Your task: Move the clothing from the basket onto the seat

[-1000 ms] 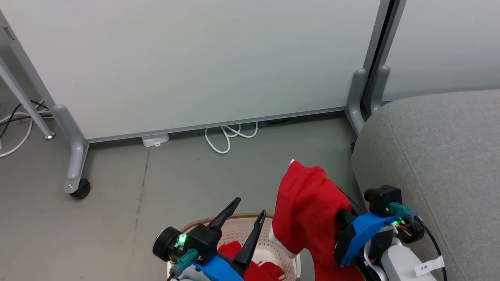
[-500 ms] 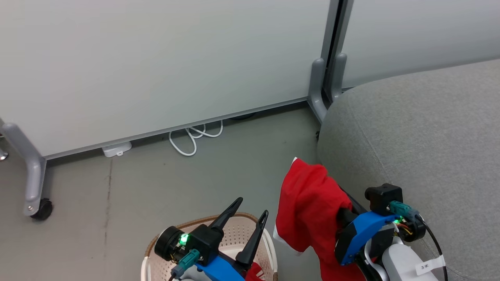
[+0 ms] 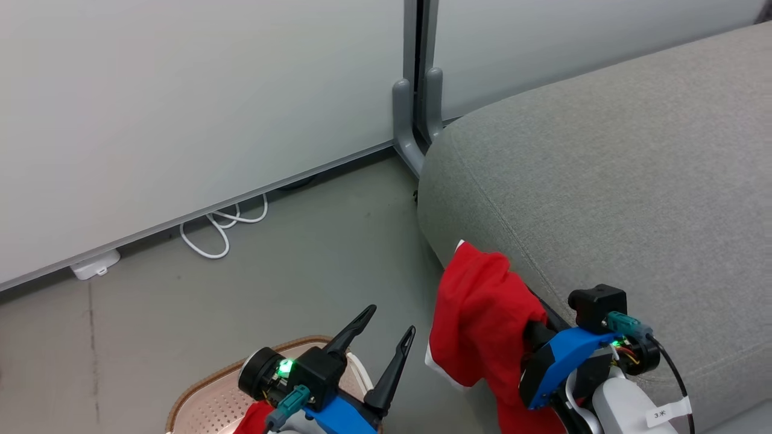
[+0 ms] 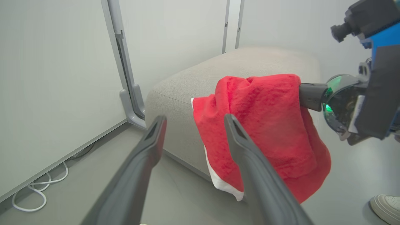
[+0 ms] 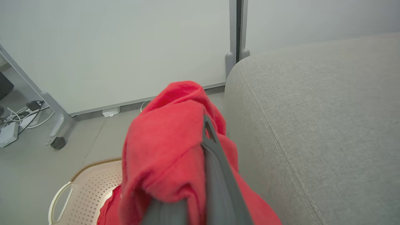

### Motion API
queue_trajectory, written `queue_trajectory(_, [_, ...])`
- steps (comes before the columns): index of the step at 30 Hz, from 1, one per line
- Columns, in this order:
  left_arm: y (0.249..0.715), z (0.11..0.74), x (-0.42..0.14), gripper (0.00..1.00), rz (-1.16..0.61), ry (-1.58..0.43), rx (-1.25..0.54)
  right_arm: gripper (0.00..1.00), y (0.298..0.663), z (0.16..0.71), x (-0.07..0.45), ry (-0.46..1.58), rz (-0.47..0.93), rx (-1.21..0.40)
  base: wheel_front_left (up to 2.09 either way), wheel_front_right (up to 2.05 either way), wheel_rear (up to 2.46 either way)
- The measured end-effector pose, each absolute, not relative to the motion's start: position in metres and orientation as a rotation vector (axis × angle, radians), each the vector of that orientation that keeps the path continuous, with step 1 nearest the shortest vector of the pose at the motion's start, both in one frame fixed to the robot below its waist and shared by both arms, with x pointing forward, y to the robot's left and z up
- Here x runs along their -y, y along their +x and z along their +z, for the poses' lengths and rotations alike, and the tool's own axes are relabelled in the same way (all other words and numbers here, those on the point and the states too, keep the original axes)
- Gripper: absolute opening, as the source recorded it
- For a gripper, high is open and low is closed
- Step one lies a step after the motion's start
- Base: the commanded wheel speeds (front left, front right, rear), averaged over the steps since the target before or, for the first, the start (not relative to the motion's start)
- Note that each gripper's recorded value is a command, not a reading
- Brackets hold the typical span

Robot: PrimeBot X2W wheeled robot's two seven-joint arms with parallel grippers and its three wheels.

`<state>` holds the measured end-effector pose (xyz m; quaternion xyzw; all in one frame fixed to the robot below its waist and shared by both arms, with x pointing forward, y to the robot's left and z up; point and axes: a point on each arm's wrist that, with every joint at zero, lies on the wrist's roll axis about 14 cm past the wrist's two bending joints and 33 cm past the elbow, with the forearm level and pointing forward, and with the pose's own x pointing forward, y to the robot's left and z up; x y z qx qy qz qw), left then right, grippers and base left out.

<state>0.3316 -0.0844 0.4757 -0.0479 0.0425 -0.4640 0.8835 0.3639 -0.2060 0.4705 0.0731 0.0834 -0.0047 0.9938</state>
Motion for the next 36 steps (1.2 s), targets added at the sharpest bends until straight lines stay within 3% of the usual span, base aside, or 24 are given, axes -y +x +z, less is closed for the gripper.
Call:
queue_trajectory(20, [0.318,0.477,0.126,1.0,-1.105,-0.105,-0.094,0.0,0.331,0.466,0.249,0.154,-0.15,-0.172,0.0,0.0,0.0])
queue_trajectory(30, [0.32,0.472,0.124,1.0,-1.099,-0.113,-0.106,0.0,0.338,0.469,0.253,0.153,-0.158,-0.163,0.0,0.0,0.0])
queue_trajectory(36, [0.328,0.468,0.123,1.0,-1.102,-0.11,-0.108,0.0,0.362,0.505,0.282,0.169,-0.218,-0.058,0.0,0.0,0.0])
